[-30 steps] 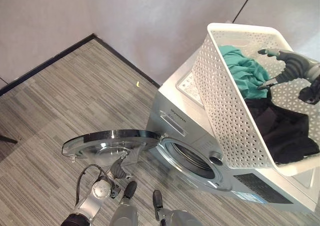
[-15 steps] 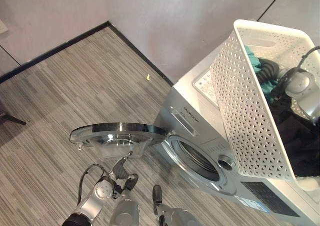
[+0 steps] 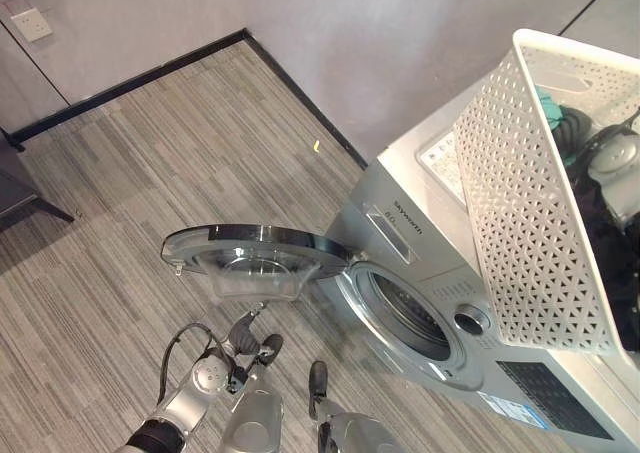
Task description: Grab the laundry basket,head to the washer,open it,put in the laundry and shut it.
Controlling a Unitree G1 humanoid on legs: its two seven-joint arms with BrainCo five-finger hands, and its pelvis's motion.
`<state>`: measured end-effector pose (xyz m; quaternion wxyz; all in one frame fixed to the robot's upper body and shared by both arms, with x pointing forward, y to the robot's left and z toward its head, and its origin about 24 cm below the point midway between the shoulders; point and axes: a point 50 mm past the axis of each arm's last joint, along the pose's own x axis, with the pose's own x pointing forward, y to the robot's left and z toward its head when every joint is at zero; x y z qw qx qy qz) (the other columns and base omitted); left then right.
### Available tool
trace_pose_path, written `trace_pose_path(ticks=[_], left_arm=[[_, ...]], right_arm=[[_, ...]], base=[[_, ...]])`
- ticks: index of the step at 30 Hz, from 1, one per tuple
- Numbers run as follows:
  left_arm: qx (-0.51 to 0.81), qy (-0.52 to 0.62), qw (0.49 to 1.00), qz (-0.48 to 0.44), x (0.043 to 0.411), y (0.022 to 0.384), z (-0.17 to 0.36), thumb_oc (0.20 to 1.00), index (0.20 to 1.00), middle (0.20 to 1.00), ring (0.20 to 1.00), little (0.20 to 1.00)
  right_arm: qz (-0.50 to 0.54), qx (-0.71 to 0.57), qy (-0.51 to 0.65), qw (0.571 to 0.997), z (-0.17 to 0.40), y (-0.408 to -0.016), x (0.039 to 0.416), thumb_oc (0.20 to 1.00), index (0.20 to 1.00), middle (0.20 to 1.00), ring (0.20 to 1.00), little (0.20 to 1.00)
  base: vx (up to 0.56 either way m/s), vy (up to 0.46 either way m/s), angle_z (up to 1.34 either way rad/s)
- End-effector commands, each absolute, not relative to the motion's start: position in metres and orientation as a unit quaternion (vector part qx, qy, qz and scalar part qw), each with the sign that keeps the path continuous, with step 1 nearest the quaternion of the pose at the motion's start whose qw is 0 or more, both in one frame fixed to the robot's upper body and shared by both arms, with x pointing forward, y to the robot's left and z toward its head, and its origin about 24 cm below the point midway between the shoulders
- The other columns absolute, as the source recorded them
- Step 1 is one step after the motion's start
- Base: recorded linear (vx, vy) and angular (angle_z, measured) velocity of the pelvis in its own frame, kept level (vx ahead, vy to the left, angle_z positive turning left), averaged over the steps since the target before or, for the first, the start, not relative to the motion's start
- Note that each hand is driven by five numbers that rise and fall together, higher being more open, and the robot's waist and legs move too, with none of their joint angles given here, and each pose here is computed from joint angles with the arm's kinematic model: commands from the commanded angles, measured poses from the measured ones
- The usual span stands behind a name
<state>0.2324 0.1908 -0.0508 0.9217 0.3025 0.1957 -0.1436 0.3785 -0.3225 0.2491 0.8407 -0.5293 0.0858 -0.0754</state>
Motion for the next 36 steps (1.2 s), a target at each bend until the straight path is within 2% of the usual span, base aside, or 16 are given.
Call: trace_pose_path(ticks=[1, 5, 11, 17, 22, 29, 36], left_arm=[[0.299, 0.175, 0.925, -0.155, 0.237, 0.181, -0.048, 1.0, 1.0, 1.0, 1.0, 1.0], [0.296, 0.188, 0.925, -0.149, 0.233, 0.185, -0.053, 1.0, 1.0, 1.0, 1.0, 1.0], [0.294, 0.204, 0.921, -0.156, 0.227, 0.186, -0.06, 1.0, 1.0, 1.0, 1.0, 1.0], [0.306, 0.213, 0.911, -0.174, 0.226, 0.183, -0.066, 1.0, 1.0, 1.0, 1.0, 1.0], [0.306, 0.217, 0.91, -0.175, 0.225, 0.182, -0.068, 1.0, 1.0, 1.0, 1.0, 1.0], [0.305, 0.224, 0.911, -0.161, 0.225, 0.183, -0.071, 1.0, 1.0, 1.0, 1.0, 1.0], [0.309, 0.216, 0.916, -0.14, 0.229, 0.184, -0.068, 1.0, 1.0, 1.0, 1.0, 1.0]], right_arm=[[-0.108, -0.525, 0.059, 0.842, 0.266, -0.324, 0.378, 0.2, 0.2, 0.2, 0.2, 0.2], [-0.107, -0.508, -0.031, 0.854, 0.305, -0.312, 0.371, 0.2, 0.2, 0.2, 0.2, 0.2], [-0.122, -0.468, -0.133, 0.865, 0.35, -0.314, 0.345, 0.2, 0.2, 0.2, 0.2, 0.2], [-0.193, -0.359, -0.241, 0.881, 0.396, -0.336, 0.312, 0.2, 0.2, 0.2, 0.2, 0.2], [-0.235, -0.311, -0.268, 0.881, 0.41, -0.347, 0.306, 0.2, 0.2, 0.2, 0.2, 0.2], [-0.236, -0.259, -0.314, 0.882, 0.414, -0.331, 0.311, 0.2, 0.2, 0.2, 0.2, 0.2], [-0.263, -0.228, -0.382, 0.856, 0.419, -0.335, 0.287, 0.2, 0.2, 0.2, 0.2, 0.2]], base=[[0.01, 0.023, -0.09], [0.01, 0.008, -0.02], [0.01, 0.005, -0.06], [0.02, 0.001, -0.1], [0.0, 0.006, -0.13], [0.0, 0.004, -0.02], [-0.01, 0.021, -0.05]])
